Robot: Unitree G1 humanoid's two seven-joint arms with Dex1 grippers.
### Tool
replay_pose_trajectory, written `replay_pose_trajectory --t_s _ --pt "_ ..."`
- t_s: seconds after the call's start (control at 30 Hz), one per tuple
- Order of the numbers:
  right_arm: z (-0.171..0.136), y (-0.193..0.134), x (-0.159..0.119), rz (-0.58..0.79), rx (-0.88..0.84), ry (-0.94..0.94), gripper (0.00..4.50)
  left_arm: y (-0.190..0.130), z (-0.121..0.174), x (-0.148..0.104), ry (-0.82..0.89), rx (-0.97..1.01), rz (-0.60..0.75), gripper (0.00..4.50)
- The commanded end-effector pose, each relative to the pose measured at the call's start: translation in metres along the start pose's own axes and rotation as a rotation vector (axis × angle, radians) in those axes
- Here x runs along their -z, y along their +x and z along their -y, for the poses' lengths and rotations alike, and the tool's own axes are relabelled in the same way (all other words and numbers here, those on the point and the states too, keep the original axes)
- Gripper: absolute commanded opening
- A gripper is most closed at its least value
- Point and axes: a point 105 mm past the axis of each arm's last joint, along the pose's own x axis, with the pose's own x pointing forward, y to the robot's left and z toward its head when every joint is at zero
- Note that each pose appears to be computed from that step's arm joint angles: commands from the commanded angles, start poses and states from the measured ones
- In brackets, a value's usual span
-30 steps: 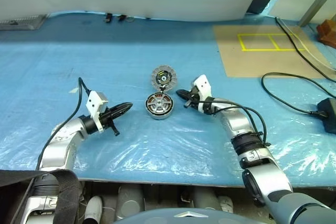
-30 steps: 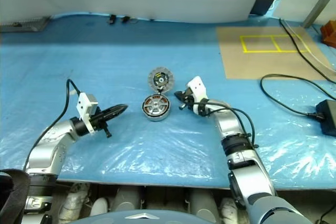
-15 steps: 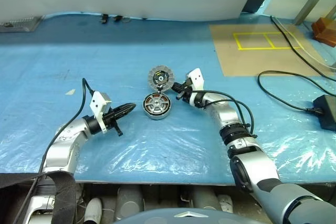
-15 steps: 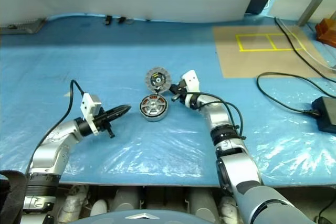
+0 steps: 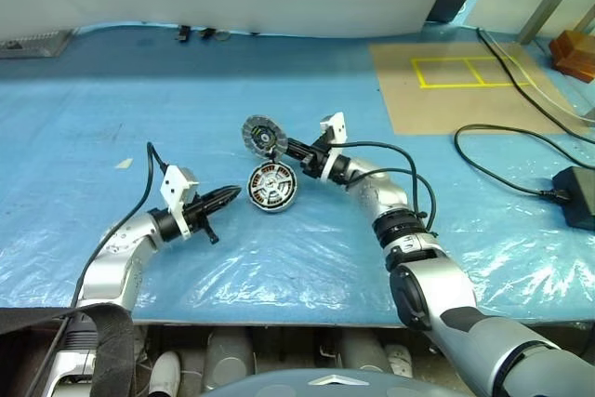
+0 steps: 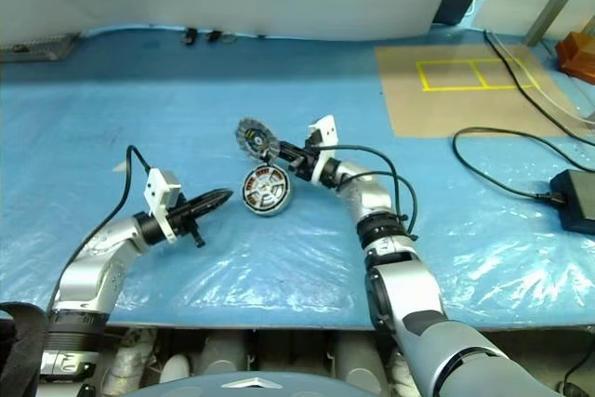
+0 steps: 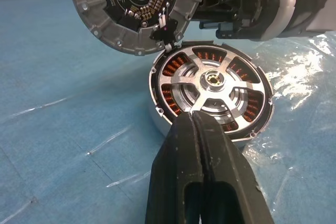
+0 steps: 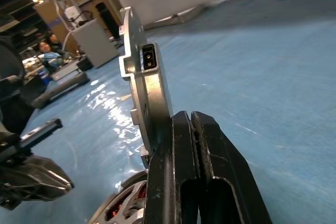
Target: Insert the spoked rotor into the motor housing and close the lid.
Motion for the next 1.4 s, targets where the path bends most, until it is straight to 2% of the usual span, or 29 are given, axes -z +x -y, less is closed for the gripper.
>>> replay_pose_trajectory --t_s 0.03,0.37,0.67,1.13,1.4 --pt "-0.013 0.002 -0.006 -0.006 -0.080 -0.060 0.00 -0.003 -0.002 -0.007 0.017 -0.010 0.022 0.04" --pt "-0.019 -0.002 0.003 -0.075 -0.114 -0.169 0.00 -0.001 -0.002 -0.004 0.011 -0.013 0.018 0.04" --pt "-0.009 -0.003 0.006 -0.091 -0.045 -0.204 0.00 0.000 -0.003 -0.006 0.013 -0.018 0.028 0.04" --pt "-0.041 -0.019 -0.003 -0.147 -0.198 -0.296 0.00 0.011 -0.045 -0.007 0.116 -0.187 -0.018 0.04" --pt "-0.059 -0.038 -0.013 -0.178 -0.217 -0.326 0.00 0.044 -0.066 -0.009 0.153 -0.198 -0.038 0.04"
